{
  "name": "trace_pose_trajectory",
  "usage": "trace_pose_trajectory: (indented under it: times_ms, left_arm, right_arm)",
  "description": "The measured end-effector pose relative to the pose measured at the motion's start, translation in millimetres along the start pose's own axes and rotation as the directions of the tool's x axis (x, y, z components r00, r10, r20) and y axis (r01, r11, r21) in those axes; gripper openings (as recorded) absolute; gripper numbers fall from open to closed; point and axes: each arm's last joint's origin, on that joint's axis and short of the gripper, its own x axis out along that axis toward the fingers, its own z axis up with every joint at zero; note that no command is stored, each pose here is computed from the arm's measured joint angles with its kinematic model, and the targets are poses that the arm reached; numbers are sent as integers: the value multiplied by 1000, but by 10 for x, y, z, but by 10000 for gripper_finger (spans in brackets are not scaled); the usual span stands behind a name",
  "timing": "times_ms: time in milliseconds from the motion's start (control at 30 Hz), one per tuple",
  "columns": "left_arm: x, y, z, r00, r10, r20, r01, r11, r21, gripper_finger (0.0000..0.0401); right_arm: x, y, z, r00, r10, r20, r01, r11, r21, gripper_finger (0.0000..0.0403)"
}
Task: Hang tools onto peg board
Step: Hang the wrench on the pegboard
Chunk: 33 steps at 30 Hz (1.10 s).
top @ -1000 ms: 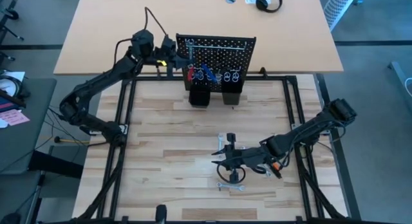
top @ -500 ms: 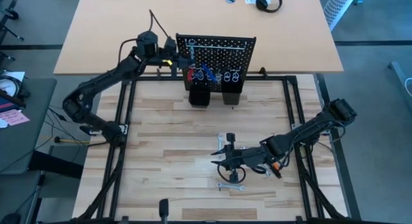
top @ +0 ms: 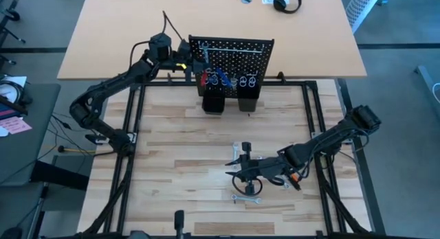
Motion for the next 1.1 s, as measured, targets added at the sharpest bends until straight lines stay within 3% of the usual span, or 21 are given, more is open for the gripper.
trace_pose_trajectory:
  times_ms: [533,867,1100]
  left_arm:
    - [-107,43,-77,995,41,-87,-44,998,-36,123]
    - [-437,-142,105,992,119,-52,-117,992,40,126]
    - [-614,-364,140,990,117,-85,-109,990,92,125]
  right_arm:
    - [-3,6,-2,1000,2,-3,-2,1000,0,132]
    - [1,8,-10,1000,3,-9,-3,1000,3,132]
    - [2,8,-26,1000,3,-23,-3,1000,-8,132]
